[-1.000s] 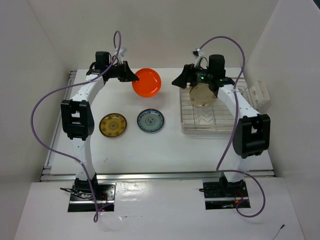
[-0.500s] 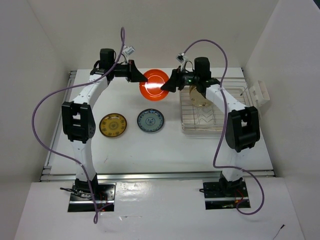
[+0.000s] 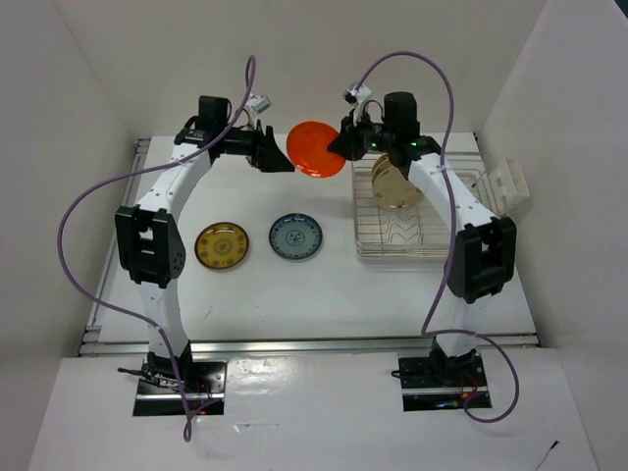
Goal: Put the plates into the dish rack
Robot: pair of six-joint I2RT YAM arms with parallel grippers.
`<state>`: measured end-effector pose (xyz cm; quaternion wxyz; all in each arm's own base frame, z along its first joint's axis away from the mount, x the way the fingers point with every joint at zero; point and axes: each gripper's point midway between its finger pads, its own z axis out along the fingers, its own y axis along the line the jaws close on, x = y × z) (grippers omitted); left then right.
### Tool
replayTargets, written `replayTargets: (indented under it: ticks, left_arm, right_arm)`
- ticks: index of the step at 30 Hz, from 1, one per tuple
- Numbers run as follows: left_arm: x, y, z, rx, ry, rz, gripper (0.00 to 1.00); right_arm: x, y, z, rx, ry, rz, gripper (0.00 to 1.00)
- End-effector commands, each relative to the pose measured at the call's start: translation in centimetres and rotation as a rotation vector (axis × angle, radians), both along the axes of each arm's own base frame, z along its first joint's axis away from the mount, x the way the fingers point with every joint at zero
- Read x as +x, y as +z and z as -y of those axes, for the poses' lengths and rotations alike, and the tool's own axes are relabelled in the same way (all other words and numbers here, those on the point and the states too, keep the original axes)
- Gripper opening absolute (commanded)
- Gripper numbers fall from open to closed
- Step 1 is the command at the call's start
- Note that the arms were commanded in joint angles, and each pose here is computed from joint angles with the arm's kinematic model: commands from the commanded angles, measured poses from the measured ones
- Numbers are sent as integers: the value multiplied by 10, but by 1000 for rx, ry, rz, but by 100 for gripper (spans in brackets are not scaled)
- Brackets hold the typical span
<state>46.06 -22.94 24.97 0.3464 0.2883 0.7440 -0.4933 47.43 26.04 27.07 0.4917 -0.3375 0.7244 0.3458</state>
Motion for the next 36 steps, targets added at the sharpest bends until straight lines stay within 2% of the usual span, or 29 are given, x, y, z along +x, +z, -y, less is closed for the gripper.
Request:
replayTargets:
  ticks: [1, 3, 5, 6, 9, 12, 14, 18, 22, 27, 31, 36]
  left_arm:
    - [-7, 56, -31, 68, 57, 186, 100]
    - [-6, 71, -57, 93, 126, 233, 100]
    - [-2, 69, -78, 127, 198, 225, 100]
    - [5, 67, -94, 146, 247, 223, 100]
    - [22, 50, -122, 243, 381, 203, 100]
    - [34, 40, -140, 300, 467, 182, 100]
    - [32, 35, -139, 299, 468, 163, 100]
    - [35, 20, -138, 283, 481, 119, 100]
    - [39, 8, -138, 288, 478, 98, 100]
    - [43, -3, -143, 297, 480, 82, 100]
    - [46, -10, -145, 286, 472, 70, 100]
    - [52, -21, -150, 291, 477, 43, 100]
  right_arm:
    - [-9, 109, 44, -157, -107, 439, 0]
    - [-13, 121, 65, -271, -138, 561, 0]
    - [-34, 126, 83, -348, -145, 592, 0]
    - [-47, 127, 93, -428, -123, 665, 0]
    - [-64, 113, 116, -579, -134, 686, 0]
    - [-82, 97, 144, -711, -177, 627, 0]
    - [-89, 72, 158, -796, -167, 537, 0]
    - [-93, 27, 195, -1044, -160, 455, 0]
    - [-93, 7, 198, -1087, -129, 471, 0]
    - [-68, 29, 214, -1136, -224, 595, 0]
    - [-54, 43, 218, -1203, -213, 706, 0]
    - [-41, 26, 216, -1203, -158, 705, 0]
